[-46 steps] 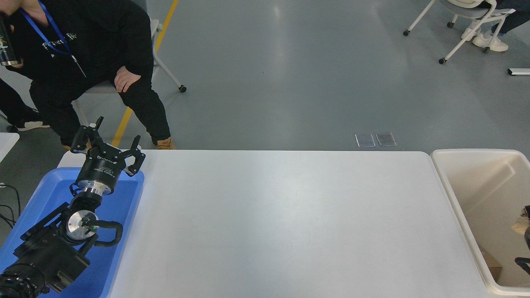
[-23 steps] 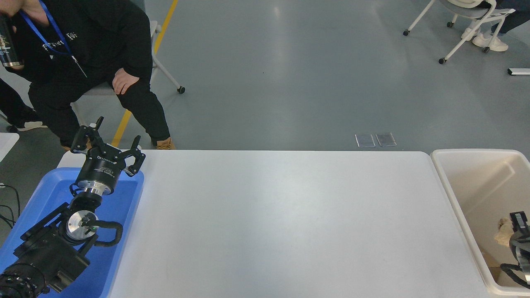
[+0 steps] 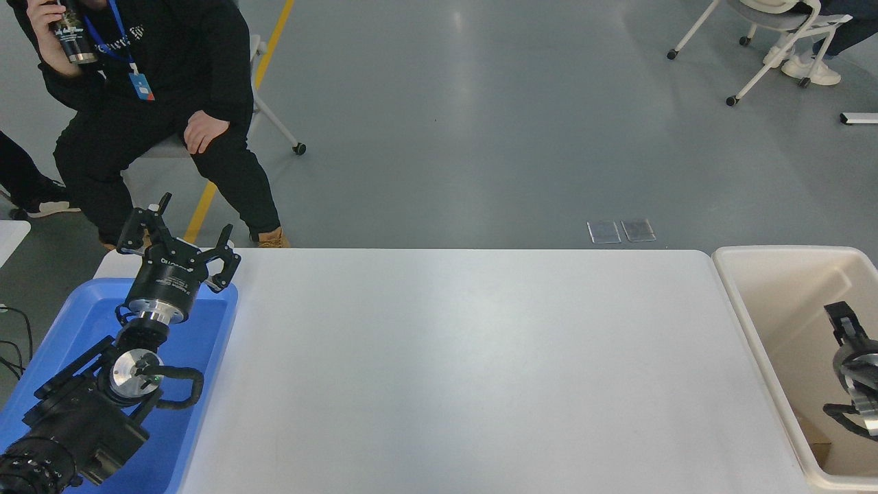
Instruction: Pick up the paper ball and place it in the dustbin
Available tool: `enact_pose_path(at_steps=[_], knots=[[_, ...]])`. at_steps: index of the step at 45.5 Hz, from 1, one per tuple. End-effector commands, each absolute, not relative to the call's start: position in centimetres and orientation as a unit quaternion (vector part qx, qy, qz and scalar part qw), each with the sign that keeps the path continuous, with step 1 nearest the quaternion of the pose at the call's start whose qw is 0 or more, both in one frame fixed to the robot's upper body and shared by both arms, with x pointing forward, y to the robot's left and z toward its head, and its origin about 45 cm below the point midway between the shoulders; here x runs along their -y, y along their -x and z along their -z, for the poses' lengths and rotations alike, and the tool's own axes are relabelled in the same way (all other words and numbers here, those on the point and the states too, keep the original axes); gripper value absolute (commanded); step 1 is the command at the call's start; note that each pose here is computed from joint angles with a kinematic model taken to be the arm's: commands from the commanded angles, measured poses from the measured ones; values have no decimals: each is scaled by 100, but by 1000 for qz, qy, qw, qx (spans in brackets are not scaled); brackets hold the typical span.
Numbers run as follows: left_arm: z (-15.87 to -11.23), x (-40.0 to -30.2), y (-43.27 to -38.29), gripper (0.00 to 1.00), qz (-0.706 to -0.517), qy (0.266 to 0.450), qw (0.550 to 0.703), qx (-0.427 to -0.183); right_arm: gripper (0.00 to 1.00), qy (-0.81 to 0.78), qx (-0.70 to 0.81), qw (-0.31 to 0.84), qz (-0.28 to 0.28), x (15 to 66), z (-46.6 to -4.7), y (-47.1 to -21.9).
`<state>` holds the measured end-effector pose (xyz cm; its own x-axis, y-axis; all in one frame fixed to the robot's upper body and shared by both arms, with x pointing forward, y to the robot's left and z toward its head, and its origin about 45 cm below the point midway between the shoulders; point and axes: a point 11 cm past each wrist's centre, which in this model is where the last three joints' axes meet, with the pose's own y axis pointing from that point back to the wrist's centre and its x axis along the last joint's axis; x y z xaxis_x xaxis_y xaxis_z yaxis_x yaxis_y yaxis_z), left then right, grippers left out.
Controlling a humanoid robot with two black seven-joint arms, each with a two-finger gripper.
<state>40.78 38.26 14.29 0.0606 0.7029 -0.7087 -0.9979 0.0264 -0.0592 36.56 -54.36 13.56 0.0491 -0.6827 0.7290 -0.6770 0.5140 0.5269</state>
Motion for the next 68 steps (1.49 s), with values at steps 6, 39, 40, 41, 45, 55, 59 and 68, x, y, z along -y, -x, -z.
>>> enact_pose_path(at_steps=[6,39,40,41,45,55,59,68], knots=[[-1434,-3823,-4082,99,-635,288,669,-256,100,-603,587,533,-82,4661,-2459,-4527],[-1424,-3829,-4075,99,-636,287,669,-256,100,-760,216,611,-53,2734,-3199,-3986],[-1426,-3825,-4077,99,-636,287,669,-256,100,-759,210,614,-50,2740,-3213,-3954],[-1424,-3830,-4075,99,-636,287,668,-256,100,-757,205,618,-48,2748,-3226,-3921],[-1426,-3825,-4077,99,-636,287,669,-256,100,-749,181,636,-40,2791,-3331,-3788],[-1426,-3825,-4077,99,-636,287,669,-256,100,-751,136,646,-26,2713,-3556,-3542],[-1424,-3829,-4075,99,-636,287,669,-256,100,-753,130,644,-29,2655,-3619,-3502],[-1426,-3825,-4077,99,-636,287,669,-256,100,-753,122,645,-45,2540,-3720,-3474]])
